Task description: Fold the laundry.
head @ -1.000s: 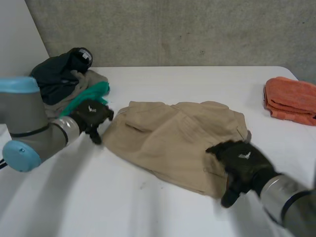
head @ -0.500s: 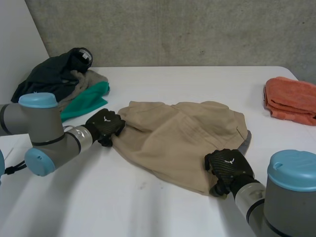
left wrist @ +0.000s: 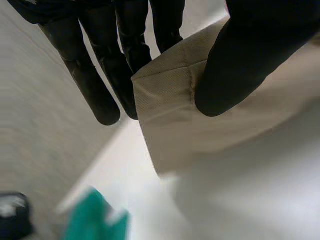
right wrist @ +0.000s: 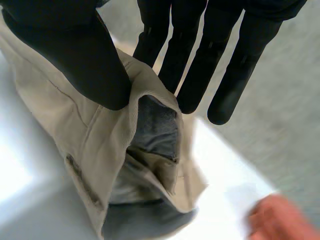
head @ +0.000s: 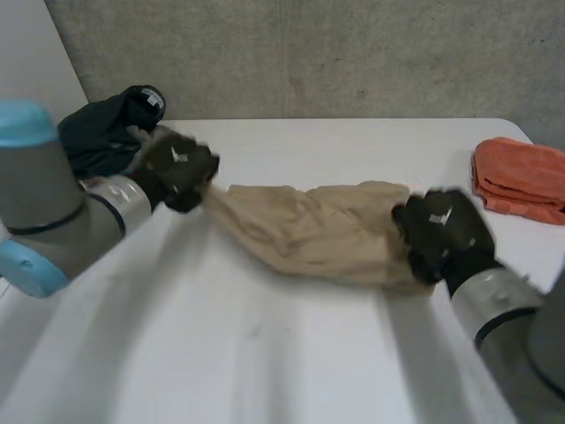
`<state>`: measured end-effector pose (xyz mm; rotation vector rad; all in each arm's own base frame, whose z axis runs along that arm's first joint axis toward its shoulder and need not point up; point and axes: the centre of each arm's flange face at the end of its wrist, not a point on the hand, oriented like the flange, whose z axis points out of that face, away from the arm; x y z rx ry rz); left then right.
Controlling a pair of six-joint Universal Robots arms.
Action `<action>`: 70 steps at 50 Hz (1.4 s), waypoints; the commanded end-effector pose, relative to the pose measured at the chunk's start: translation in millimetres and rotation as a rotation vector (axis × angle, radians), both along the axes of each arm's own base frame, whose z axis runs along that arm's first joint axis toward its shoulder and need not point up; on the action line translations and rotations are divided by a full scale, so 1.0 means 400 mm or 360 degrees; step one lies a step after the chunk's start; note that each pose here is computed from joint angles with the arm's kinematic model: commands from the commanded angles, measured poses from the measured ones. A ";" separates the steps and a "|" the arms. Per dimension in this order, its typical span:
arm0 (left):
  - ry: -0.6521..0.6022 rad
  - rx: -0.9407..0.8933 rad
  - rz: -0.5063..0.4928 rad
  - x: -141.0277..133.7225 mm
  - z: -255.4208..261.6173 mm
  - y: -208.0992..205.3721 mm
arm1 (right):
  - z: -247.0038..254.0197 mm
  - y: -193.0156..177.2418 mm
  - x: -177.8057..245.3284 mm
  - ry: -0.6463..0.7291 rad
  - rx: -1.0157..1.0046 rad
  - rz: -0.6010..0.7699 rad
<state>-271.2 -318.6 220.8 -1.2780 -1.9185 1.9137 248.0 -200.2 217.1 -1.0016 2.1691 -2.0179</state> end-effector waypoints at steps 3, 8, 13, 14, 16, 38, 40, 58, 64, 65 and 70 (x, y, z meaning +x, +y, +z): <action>0.0498 -0.0367 0.0117 0.054 0.362 0.169 | 0.333 -0.024 -0.052 -0.0038 -0.0560 -0.0129; 0.0707 -0.0538 0.0156 0.086 0.488 0.238 | 0.478 -0.044 -0.091 -0.0065 -0.0668 -0.0220; 0.0774 -0.0526 0.0147 0.090 0.506 0.249 | 0.485 -0.099 -0.082 -0.0027 -0.0588 -0.0227; 0.0767 -0.0506 0.0153 0.088 0.497 0.246 | 0.481 -0.108 -0.078 -0.0022 -0.0572 -0.0226; 0.0750 -0.0463 0.0159 0.083 0.476 0.232 | 0.459 -0.138 -0.069 -0.0007 -0.0528 -0.0223; 0.1055 -0.0877 0.0312 -0.049 0.530 -0.094 | 0.478 -0.422 0.071 -0.0487 -0.1241 -0.0326; 0.1163 -0.1037 0.0354 -0.031 0.588 -0.091 | 0.523 -0.410 0.080 -0.0576 -0.1386 -0.0318; 0.0801 -0.0432 0.0446 -0.011 0.282 0.041 | 0.280 -0.459 0.167 -0.0305 -0.0880 -0.0063; 0.0569 -0.0075 0.0480 -0.006 0.078 0.105 | 0.027 -0.448 0.179 -0.0077 -0.0465 0.0103; 0.0536 -0.0026 0.0489 -0.002 0.053 0.114 | -0.002 -0.443 0.176 -0.0048 -0.0413 0.0109; 0.0285 0.0204 0.0517 0.025 -0.056 0.180 | -0.095 -0.398 0.158 0.0133 -0.0222 0.0135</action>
